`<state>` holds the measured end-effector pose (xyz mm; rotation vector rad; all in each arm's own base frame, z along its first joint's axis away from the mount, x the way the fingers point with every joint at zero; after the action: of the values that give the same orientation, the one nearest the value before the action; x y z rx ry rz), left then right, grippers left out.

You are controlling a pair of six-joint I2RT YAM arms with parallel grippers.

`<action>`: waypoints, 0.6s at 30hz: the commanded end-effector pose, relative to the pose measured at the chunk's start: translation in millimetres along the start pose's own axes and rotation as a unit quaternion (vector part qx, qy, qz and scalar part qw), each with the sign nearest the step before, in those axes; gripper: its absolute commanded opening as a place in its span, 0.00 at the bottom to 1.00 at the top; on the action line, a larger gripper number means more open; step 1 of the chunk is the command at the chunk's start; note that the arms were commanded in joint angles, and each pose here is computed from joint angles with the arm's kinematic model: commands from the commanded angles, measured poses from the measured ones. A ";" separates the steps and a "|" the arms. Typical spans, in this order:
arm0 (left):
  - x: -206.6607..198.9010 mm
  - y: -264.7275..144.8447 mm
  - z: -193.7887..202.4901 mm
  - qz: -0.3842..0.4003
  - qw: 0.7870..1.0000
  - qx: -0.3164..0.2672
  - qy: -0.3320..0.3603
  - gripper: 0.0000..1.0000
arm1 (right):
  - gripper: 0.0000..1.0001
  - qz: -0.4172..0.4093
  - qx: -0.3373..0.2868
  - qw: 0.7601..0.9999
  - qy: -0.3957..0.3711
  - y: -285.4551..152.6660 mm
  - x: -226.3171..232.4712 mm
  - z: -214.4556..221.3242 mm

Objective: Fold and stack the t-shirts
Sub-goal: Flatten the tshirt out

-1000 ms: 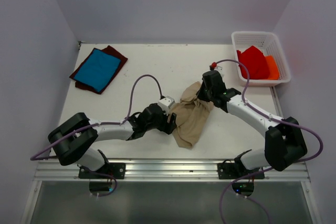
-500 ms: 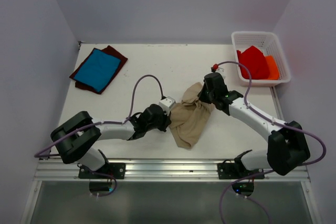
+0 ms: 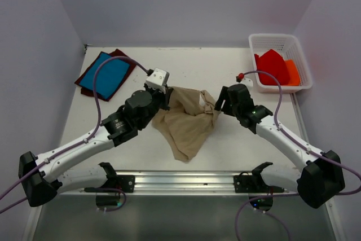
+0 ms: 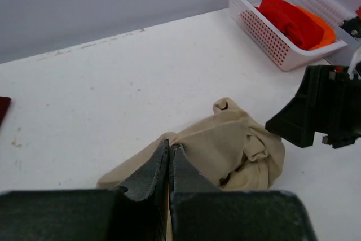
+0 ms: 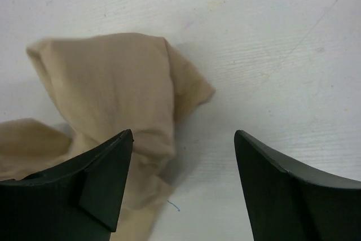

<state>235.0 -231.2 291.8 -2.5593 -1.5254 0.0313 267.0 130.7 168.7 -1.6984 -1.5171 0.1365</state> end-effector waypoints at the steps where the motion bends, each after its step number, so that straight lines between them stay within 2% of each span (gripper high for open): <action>1: 22.3 -4.6 -25.5 -0.070 0.997 0.012 0.042 0.00 | 0.78 0.020 -0.002 1.000 -0.010 -13.9 -9.8 -1.6; 4: 27.7 -3.8 -42.1 -0.087 0.994 0.010 0.061 0.00 | 0.83 -0.012 0.002 1.000 -0.007 -28.5 -6.0 -1.4; 7: 31.9 -3.9 -53.8 -0.099 0.992 0.009 0.072 0.00 | 0.84 -0.061 0.016 0.998 -0.011 -39.2 2.2 2.1; 14: 39.6 -13.7 -86.2 -0.110 0.991 -0.012 0.076 0.00 | 0.77 -0.119 0.048 0.991 -0.037 -33.9 20.3 9.7; 18: 46.1 -26.1 -124.0 -0.113 0.990 -0.038 0.077 0.00 | 0.76 -0.136 0.058 0.988 -0.048 -16.8 35.4 9.6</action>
<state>249.7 -206.0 371.3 -2.3256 -1.6834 -0.1806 244.9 148.3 181.3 -1.4746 -1.6726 0.1791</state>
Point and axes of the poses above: each gripper's point midway between its finger pads, its own y axis out along the fingers, its own x axis along the line the jaws close on, z = x × y, the point moved 5 cm from there along -y, back along the fingers, and after that the axes turned 10 degrees about y, right-handed, at the moved point
